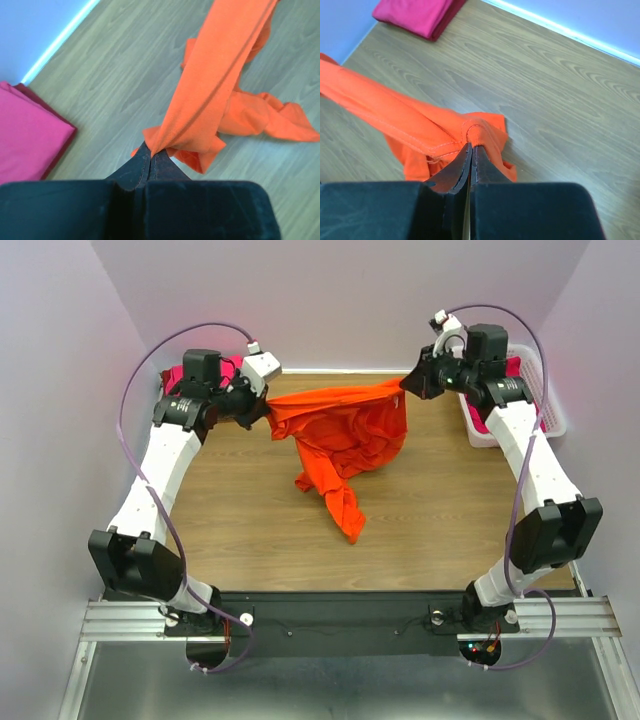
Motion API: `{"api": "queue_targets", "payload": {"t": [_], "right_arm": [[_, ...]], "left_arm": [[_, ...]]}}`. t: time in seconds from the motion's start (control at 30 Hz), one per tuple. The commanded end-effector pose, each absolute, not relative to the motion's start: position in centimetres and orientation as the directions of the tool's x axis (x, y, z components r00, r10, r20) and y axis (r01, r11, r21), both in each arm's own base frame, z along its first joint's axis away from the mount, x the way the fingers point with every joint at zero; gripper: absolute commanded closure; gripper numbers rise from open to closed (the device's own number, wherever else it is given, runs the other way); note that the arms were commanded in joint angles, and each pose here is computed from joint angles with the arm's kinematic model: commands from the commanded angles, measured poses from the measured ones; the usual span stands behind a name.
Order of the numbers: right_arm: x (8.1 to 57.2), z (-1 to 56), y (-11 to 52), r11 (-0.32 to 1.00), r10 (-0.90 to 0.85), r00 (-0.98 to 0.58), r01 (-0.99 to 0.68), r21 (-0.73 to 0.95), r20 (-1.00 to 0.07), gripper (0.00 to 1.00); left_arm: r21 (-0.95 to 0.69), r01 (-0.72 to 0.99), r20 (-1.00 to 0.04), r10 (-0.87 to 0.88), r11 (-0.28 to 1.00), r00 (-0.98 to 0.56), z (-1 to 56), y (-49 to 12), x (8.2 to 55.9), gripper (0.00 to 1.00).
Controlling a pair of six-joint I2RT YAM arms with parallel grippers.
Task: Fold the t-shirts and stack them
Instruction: Flatten the tshirt out
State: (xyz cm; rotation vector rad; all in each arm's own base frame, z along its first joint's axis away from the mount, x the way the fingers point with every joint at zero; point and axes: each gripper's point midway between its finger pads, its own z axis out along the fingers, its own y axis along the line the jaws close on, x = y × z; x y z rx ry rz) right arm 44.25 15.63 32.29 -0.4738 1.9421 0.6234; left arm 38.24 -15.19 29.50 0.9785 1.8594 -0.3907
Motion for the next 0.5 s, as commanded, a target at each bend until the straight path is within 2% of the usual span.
{"api": "queue_targets", "payload": {"t": [0.0, 0.13, 0.17, 0.2, 0.3, 0.4, 0.47], "right_arm": [[43.4, 38.0, 15.0, 0.794, -0.028, -0.295, -0.587, 0.158, -0.955, 0.99], [46.2, 38.7, 15.5, 0.793, -0.018, -0.276, -0.589, 0.154, -0.961, 0.99], [46.7, 39.1, 16.0, 0.783, 0.015, -0.288, -0.592, 0.190, -0.957, 0.99], [47.1, 41.9, 16.5, 0.769, 0.037, -0.236, -0.614, 0.179, -0.971, 0.99], [48.7, 42.0, 19.8, 0.704, 0.080, -0.275, -0.665, 0.250, -0.958, 0.99], [46.7, 43.9, 25.0, 0.610, 0.075, -0.234, -0.758, 0.230, -0.969, 0.99], [44.7, 43.9, 28.0, 0.533, 0.076, -0.261, -0.805, 0.260, -0.962, 0.99]], "left_arm": [[0.105, 0.808, -0.893, 0.412, 0.580, -0.180, 32.3, -14.9, 36.7, 1.00], [0.087, 0.903, -0.911, 0.401, 0.420, -0.099, 33.1, -17.8, 32.5, 1.00], [0.122, 0.927, -0.912, 0.410, 0.356, -0.037, 33.9, -19.9, 30.3, 1.00], [0.143, 0.935, -0.908, 0.419, 0.324, -0.006, 34.1, -21.0, 29.2, 1.00], [0.207, 0.958, -0.913, 0.390, 0.196, 0.118, 36.4, -25.4, 24.5, 1.00], [0.206, 0.974, -0.932, 0.324, 0.099, 0.164, 39.4, -28.3, 21.2, 1.00], [0.206, 0.977, -0.948, 0.258, 0.061, 0.184, 42.5, -29.4, 19.6, 1.00]]}}
